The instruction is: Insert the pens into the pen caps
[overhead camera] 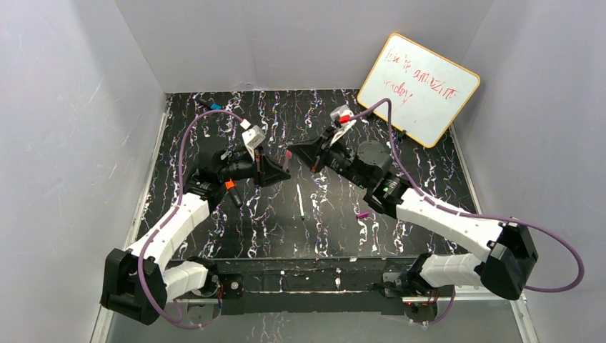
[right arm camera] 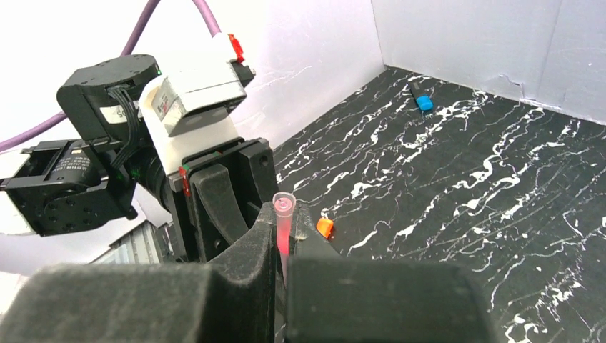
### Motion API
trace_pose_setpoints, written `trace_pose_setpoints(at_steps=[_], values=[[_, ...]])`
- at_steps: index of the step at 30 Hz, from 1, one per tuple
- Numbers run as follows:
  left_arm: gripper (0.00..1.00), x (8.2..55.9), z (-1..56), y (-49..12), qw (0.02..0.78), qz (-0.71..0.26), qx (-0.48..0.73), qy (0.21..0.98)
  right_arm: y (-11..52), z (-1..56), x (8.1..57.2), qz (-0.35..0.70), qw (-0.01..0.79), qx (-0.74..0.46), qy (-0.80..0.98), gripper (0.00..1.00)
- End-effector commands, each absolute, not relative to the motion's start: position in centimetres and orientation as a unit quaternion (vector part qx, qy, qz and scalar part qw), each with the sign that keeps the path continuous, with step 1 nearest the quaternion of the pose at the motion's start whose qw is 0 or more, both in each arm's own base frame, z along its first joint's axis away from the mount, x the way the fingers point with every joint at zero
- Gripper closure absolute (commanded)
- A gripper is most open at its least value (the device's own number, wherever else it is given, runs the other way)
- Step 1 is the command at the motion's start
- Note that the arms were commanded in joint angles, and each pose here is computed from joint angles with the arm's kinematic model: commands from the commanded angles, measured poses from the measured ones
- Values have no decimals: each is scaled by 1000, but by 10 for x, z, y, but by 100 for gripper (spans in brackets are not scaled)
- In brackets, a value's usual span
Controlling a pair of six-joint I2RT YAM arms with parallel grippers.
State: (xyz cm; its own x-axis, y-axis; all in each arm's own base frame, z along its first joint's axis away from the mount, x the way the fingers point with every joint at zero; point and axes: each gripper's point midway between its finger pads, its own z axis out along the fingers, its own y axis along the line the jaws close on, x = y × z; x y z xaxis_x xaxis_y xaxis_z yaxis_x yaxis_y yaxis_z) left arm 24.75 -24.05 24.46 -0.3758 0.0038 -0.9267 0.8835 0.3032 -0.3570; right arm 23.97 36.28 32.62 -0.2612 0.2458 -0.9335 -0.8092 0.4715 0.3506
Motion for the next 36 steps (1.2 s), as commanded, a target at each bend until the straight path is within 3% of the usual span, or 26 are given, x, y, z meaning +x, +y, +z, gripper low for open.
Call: trace_pose_setpoints(at_steps=[1,20,27,36], values=[[100,285,377,-225,639,-429,317,555,377,158,116,460,250,-360,773,99],[100,282,400,-211,662,-418,310,540,364,120,97,440,206,-369,792,99],[100,281,378,-213,637,-429,307,562,368,147,113,438,261,-362,781,98],[100,256,310,-224,529,-498,311,612,372,340,173,446,498,-332,666,50]])
